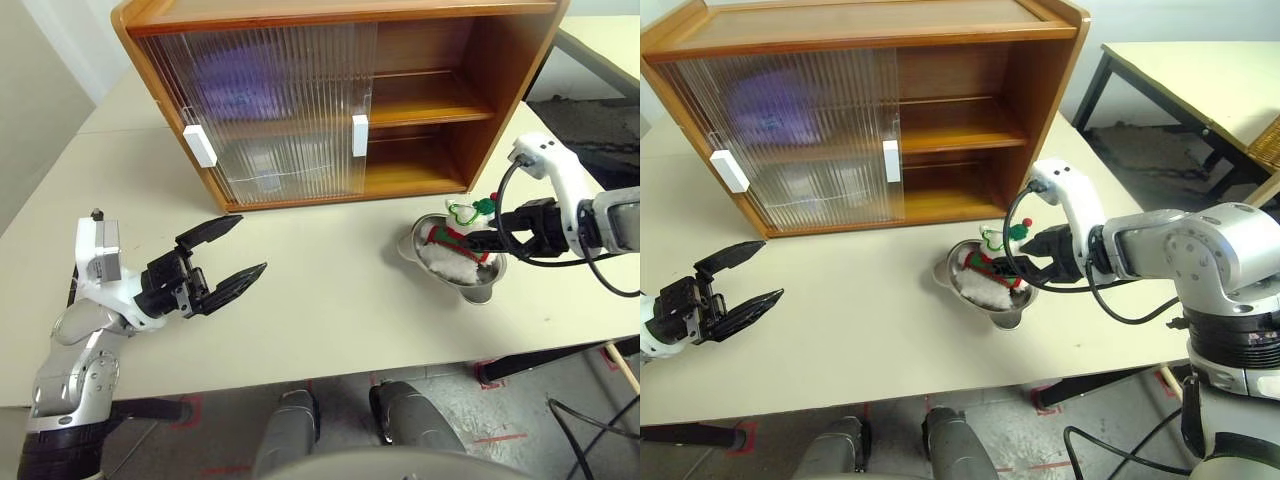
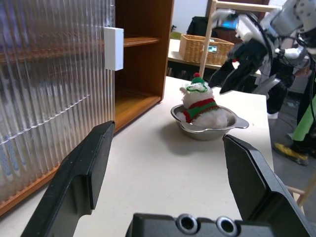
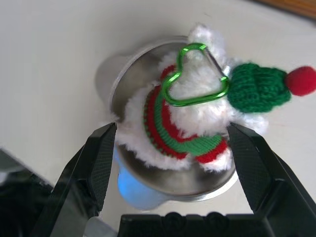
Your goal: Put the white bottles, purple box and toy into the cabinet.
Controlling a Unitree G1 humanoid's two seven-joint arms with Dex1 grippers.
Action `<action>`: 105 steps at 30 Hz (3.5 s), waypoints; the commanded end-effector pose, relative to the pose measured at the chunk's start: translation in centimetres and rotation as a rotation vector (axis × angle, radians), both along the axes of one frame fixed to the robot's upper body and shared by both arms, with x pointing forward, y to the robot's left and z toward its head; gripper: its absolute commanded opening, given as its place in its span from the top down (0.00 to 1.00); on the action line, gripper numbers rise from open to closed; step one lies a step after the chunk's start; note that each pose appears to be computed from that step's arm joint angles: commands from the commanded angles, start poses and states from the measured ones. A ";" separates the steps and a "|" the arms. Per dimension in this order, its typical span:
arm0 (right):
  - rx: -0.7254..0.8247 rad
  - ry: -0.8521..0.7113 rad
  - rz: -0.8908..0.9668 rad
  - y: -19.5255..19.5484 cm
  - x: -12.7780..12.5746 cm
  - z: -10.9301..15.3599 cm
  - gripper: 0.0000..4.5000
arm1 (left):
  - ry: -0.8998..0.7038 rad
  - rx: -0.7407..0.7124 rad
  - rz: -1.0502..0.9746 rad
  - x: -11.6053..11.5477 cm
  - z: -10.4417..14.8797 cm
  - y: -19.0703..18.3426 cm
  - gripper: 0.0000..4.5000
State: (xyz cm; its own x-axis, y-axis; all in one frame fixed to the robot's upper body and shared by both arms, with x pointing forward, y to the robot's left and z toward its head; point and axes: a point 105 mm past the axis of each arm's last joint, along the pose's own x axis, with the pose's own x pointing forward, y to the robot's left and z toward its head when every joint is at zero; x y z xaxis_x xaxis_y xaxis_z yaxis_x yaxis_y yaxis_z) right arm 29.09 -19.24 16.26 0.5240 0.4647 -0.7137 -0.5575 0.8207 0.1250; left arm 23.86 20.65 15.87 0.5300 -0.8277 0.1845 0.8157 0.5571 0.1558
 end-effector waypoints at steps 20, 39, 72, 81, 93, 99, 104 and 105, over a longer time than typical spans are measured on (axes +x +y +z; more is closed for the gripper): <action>0.115 0.025 -0.154 4.3 0.0 -1.7 0.01 | -0.007 0.021 0.000 0.6 -0.6 0.6 0.00; 0.094 0.020 -0.200 6.1 0.0 -2.6 0.54 | -0.010 0.021 0.003 0.5 -0.8 0.8 0.00; 0.115 -0.024 -0.081 4.3 1.2 0.2 0.99 | -0.010 0.024 0.001 0.4 -0.6 0.8 0.00; 0.161 -0.078 -0.103 2.9 3.0 2.6 0.99 | -0.013 0.021 -0.028 0.1 -0.3 0.3 0.00; 0.470 -0.236 -0.148 3.4 6.5 9.0 0.99 | -0.008 0.012 -0.019 0.2 -0.1 0.4 0.00; 0.551 -0.393 -0.156 4.5 8.7 12.0 0.99 | -0.008 0.013 -0.004 0.3 0.1 0.5 0.00; 0.568 -0.492 -0.196 4.0 10.4 13.2 0.99 | -0.007 0.016 -0.001 0.2 0.2 0.6 0.00; 0.572 -0.516 -0.198 4.0 10.7 13.5 0.99 | -0.009 0.017 0.000 0.2 0.3 0.6 0.00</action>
State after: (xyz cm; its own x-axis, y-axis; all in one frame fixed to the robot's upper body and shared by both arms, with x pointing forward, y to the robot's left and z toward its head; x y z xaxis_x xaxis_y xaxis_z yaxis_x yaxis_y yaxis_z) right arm 39.21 -14.79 29.09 0.8161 0.5728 -0.0762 -0.5201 0.7856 0.3351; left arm 24.24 21.19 15.85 0.5296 -0.8276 0.1860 0.8149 0.5573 0.1590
